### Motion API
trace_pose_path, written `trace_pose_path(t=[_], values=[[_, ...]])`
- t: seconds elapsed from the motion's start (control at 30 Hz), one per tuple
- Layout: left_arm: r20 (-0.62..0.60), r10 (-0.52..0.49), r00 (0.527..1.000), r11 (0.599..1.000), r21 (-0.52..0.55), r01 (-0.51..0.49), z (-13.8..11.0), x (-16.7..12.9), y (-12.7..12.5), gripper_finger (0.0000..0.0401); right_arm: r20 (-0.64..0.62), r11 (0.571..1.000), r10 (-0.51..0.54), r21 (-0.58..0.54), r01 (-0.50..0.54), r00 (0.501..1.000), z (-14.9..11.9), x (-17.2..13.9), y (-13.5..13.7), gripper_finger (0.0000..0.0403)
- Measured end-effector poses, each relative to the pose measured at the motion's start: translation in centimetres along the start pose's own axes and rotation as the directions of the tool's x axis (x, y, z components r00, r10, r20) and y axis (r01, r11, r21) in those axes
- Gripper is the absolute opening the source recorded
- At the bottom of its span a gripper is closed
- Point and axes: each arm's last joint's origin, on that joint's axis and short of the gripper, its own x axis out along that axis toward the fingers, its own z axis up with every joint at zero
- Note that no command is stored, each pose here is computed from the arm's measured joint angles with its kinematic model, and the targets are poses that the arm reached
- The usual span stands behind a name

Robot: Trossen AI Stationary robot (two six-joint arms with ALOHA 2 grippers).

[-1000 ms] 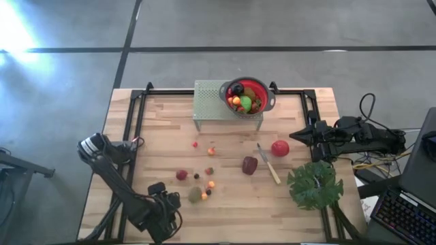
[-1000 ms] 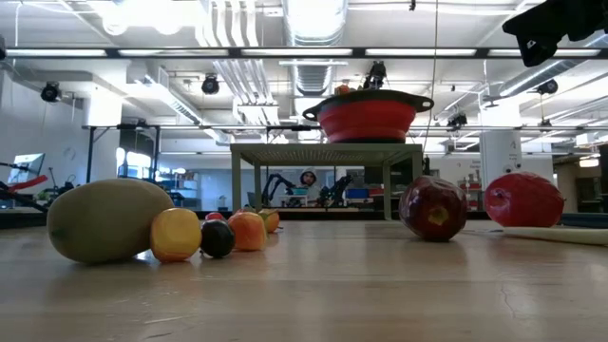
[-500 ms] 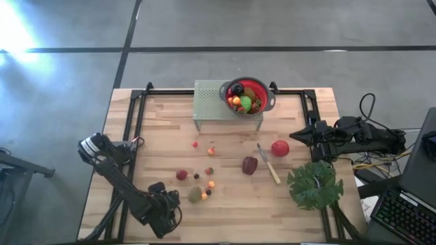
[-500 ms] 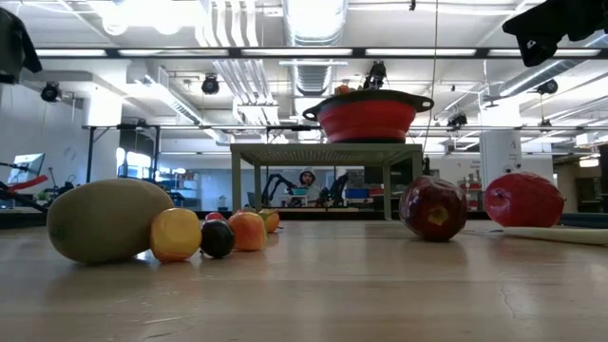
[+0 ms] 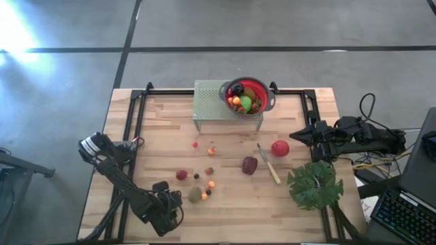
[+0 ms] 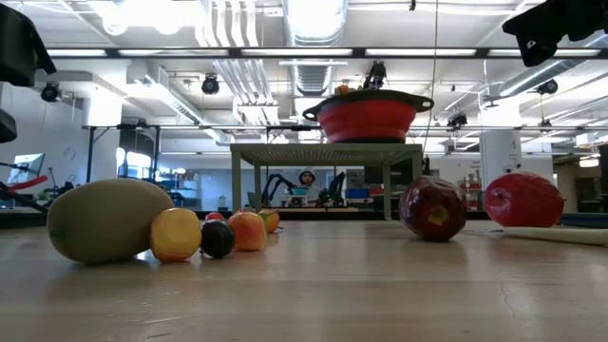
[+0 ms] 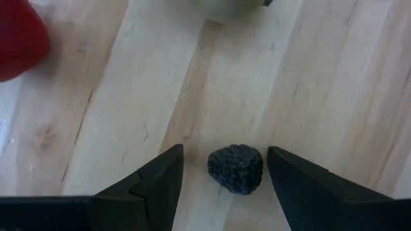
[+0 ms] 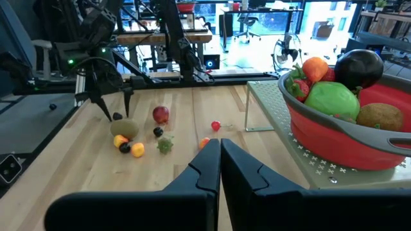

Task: Pick & Place Fruit
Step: Put the blackberry into the black strainer bowl on the shelf

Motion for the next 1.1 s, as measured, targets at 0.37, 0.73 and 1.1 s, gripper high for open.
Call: trace_pose_path(t=[0.37, 0.73, 1.1], values=[[-0.01, -0.006, 1.0, 1.0, -0.015, 0.005, -0.02, 0.01, -0.03, 0.0231, 0.0, 1.0, 0.0, 0.0, 0.0, 1.0, 0.01, -0.01, 0.0, 0.0008], [-0.026, -0.013, 1.0, 1.0, 0.018, 0.014, 0.09, 0.07, -0.02, 0.0176, 0.0, 1.0, 0.0, 0.0, 0.0, 1.0, 0.0, 0.0, 0.0, 0.0008], [-0.035, -0.016, 0.999, 0.999, 0.044, 0.017, 0.19, 0.04, 0.03, 0.0118, 0.0, 1.0, 0.0, 0.0, 0.0, 1.0, 0.0, -0.01, 0.0, 0.0008]])
